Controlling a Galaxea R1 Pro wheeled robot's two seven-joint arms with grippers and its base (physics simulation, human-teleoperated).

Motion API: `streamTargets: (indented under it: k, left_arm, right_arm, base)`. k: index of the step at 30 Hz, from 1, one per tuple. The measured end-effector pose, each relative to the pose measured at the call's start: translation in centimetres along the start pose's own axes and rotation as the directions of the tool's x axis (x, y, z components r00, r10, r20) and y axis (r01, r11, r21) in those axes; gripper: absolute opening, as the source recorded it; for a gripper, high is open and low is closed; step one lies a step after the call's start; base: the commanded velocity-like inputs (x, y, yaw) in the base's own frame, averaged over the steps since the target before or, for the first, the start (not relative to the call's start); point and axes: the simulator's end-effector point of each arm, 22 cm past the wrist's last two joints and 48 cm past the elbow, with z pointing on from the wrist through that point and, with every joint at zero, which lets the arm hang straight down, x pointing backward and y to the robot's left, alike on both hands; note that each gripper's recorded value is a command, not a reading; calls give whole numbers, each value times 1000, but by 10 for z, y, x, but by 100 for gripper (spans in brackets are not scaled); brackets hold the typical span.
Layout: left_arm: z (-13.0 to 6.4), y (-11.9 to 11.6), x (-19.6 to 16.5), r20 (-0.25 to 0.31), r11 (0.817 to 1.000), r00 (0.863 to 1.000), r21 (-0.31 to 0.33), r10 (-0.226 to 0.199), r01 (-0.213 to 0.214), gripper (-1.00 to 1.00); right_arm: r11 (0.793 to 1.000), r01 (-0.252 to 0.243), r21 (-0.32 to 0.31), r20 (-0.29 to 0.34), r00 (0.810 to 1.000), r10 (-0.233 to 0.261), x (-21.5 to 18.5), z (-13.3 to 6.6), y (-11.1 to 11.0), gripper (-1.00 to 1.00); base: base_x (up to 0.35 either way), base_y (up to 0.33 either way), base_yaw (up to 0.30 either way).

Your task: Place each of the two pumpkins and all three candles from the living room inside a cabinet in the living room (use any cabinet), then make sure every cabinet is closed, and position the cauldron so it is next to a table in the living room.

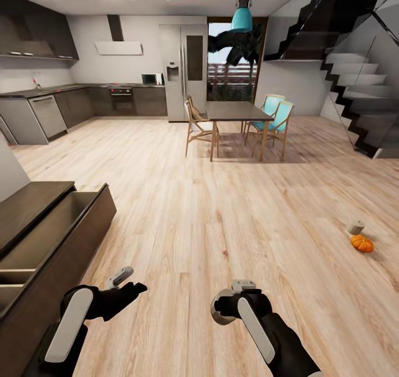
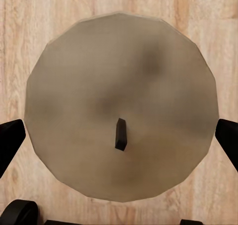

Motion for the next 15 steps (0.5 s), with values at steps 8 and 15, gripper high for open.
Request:
streamTargets:
  k: [8,15]
  left_arm:
    - [-13,-8,-5,-1,1000,1000,4,0,1,100]
    - [-23,-15,-9,-2,1000,1000,6,-1,1,100]
  right_arm:
    - [1000,1,2,0,1000,-1,-7,-13,1,-100]
    - [1000,0,1,-1,1000,0,-13,-25,3,-100]
  base:
    - [0,0,0]
    - [0,0,0]
